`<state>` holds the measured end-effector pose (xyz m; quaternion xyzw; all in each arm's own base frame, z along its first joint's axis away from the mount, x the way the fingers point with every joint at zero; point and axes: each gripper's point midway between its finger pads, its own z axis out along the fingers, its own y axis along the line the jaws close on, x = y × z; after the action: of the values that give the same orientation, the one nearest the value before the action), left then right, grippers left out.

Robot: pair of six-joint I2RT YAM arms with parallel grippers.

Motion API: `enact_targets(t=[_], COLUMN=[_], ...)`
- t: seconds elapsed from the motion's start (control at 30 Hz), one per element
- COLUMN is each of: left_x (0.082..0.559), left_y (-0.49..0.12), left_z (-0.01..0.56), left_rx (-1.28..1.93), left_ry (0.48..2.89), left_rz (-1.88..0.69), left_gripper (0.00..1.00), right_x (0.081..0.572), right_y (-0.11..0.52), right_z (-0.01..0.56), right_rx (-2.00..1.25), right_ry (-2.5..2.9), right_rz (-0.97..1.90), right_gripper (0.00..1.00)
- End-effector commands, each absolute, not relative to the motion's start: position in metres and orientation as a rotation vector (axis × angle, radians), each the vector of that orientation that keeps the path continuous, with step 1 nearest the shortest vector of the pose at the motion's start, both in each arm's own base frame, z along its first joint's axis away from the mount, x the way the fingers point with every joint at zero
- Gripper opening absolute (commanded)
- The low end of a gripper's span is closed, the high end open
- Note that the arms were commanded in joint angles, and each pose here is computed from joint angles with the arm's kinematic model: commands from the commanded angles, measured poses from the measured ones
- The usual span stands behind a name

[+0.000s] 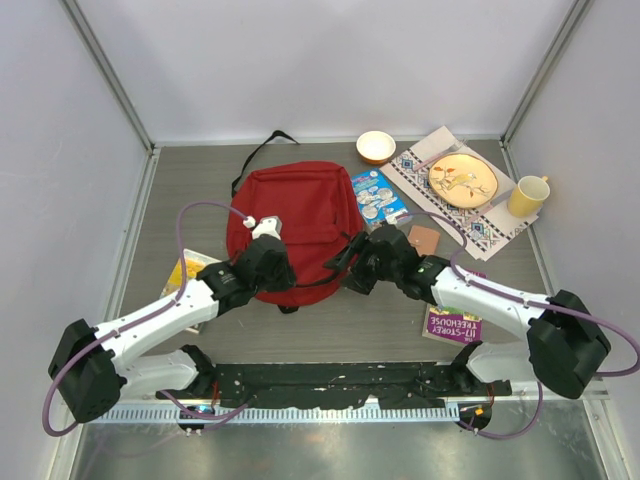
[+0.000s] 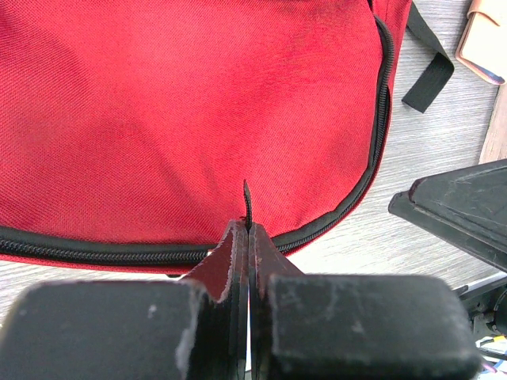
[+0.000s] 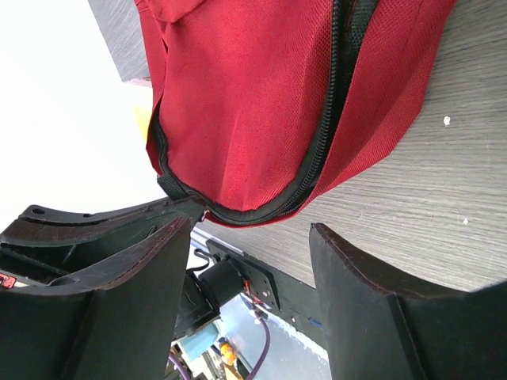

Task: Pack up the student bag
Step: Unzip the student bag at the center of the board.

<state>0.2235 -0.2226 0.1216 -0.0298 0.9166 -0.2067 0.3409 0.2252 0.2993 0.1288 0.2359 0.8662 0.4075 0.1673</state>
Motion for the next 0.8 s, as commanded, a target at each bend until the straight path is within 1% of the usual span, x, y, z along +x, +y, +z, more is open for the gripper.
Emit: enact_targets(t=[0.0,0.2,0.37,0.5,0.57,0.6,0.67,0.7,0.77], left_x=[0.229,0.229,0.228,0.227,0.226,0.226,0.225,0.225,0.224], left_y=[-0.224,-0.226,-0.222,-0.219,-0.218,-0.217,-0.215,-0.213,-0.210], left_z=[0.133,0.137,0.141,0.142,0.143,0.143,0.144,0.142,0.143], left_rx=[-0.082,-0.077,-0.083,-0.080,-0.072,-0.070,-0.065,-0.067,-0.069], left_ry=[2.335,2.331,2.321,2.318,2.317,2.317,2.316,2.319,2.315], left_rz=[-0.550,-0.560,-0.555,-0.548,-0.548,-0.542,-0.534,-0.522,-0.509], left_gripper=[0.00,0.00,0.00,0.00,0.00,0.00,0.00,0.00,0.00], right_x=[0.228,0.222,0.228,0.244,0.250,0.253,0.259,0.263,0.269], right_y=[0.304,0.319,0.329,0.343,0.348,0.350,0.350,0.346,0.340], right_z=[0.150,0.131,0.115,0.123,0.121,0.122,0.124,0.124,0.125], right_rx=[0.666,0.774,0.853,0.848,0.841,0.835,0.823,0.808,0.782], right_ry=[2.423,2.488,2.501,2.448,2.443,2.439,2.419,2.407,2.388], right_rz=[1.188,1.216,1.232,1.284,1.275,1.278,1.279,1.263,1.242], right_gripper=[0.67,0.67,0.67,0.67,0.63,0.51,0.35,0.16,0.03])
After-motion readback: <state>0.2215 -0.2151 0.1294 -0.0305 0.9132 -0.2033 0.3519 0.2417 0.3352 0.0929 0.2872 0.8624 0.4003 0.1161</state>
